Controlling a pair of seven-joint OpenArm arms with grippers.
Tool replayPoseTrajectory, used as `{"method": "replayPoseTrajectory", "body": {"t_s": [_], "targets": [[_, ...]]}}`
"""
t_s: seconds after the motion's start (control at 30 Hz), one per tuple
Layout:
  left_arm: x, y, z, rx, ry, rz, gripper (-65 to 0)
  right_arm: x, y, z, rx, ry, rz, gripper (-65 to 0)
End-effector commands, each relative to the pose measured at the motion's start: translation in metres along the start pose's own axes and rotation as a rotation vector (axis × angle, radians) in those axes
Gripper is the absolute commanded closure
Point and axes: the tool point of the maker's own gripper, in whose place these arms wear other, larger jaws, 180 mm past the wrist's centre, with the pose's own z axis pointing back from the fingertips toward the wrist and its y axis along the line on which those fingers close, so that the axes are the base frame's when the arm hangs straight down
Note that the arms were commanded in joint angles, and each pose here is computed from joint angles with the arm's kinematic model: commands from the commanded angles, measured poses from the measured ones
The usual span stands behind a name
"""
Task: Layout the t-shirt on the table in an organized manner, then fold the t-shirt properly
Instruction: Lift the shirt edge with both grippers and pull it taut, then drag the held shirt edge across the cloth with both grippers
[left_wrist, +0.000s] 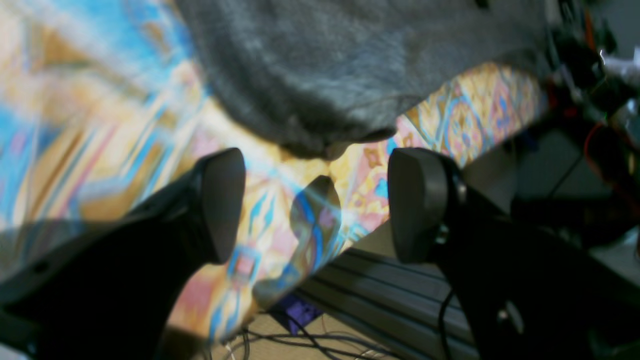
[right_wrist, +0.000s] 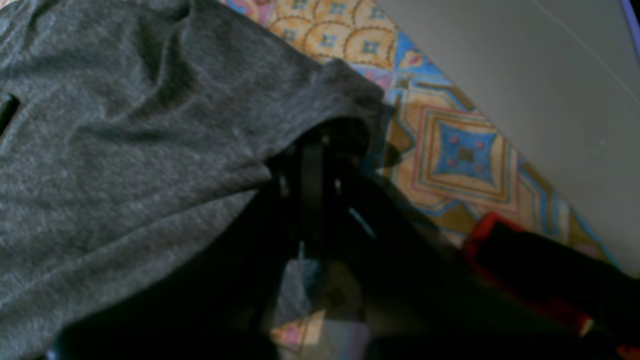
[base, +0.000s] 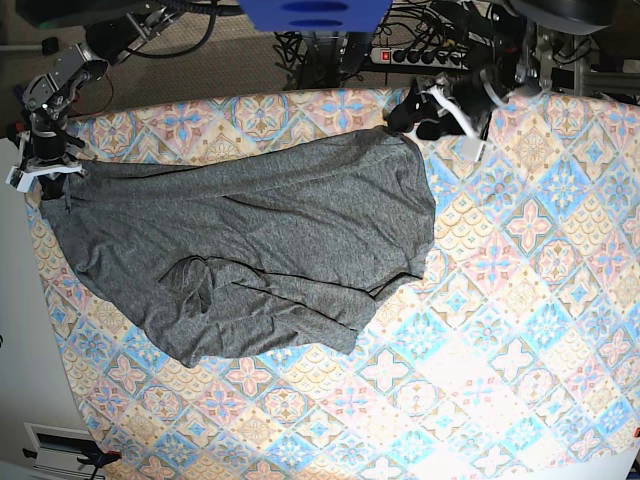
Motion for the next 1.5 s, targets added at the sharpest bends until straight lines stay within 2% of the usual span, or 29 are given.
{"method": "replayPoseTrajectory", "body": {"t_s": [0.0,0.13,0.27,0.57,0.6,0.67,0.77,0.8,1.07,1.17,1.37,1.47], "targets": [[0.009,-0.005,-0.001,-0.022,-0.04,0.002,-43.6,0.024,-0.003,0.0,0.001,-0.067,0.016,0.0],[0.011,0.0,-0.011,-0.028,-0.037,0.016,-43.6,0.024,-0.003,0.0,0.001,-0.067,0.016,0.0],[0.01,-0.01,-0.025,-0.072,-0.013,0.006,-43.6,0.024,-0.003,0.0,0.001,-0.067,0.016,0.0],[0.026,-0.012,-0.042,-0.097,-0.043,0.011,-42.4,0.025,-0.003,0.0,0.001,-0.068,0.017,0.0],[0.025,-0.014,-0.043,-0.101,-0.039,0.012,-39.9,0.025,-0.003,0.0,0.001,-0.068,0.017,0.0],[0.024,-0.014,-0.043,-0.101,-0.033,0.008,-29.5,0.025,-0.003,0.0,0.001,-0.068,0.017,0.0],[0.023,-0.013,-0.043,-0.101,-0.032,0.01,-5.3,0.025,-0.003,0.0,0.001,-0.07,0.017,0.0],[0.024,-0.013,-0.042,-0.1,-0.033,0.01,0.0,0.026,-0.003,0.0,0.001,-0.072,0.018,0.0],[0.019,-0.008,-0.029,-0.072,-0.044,0.023,0.0,0.06,0.001,0.009,-0.004,-0.155,0.071,0.0],[0.015,-0.002,-0.014,-0.034,-0.057,0.027,0.0,0.043,0.004,0.018,-0.005,-0.13,0.068,0.0],[0.007,0.011,0.009,0.013,-0.011,-0.007,0.0,0.039,0.007,0.021,-0.005,-0.127,0.061,0.0],[0.002,0.02,0.019,0.039,0.009,-0.012,0.0,0.032,-0.005,0.029,-0.049,-0.128,0.022,0.0]]}}
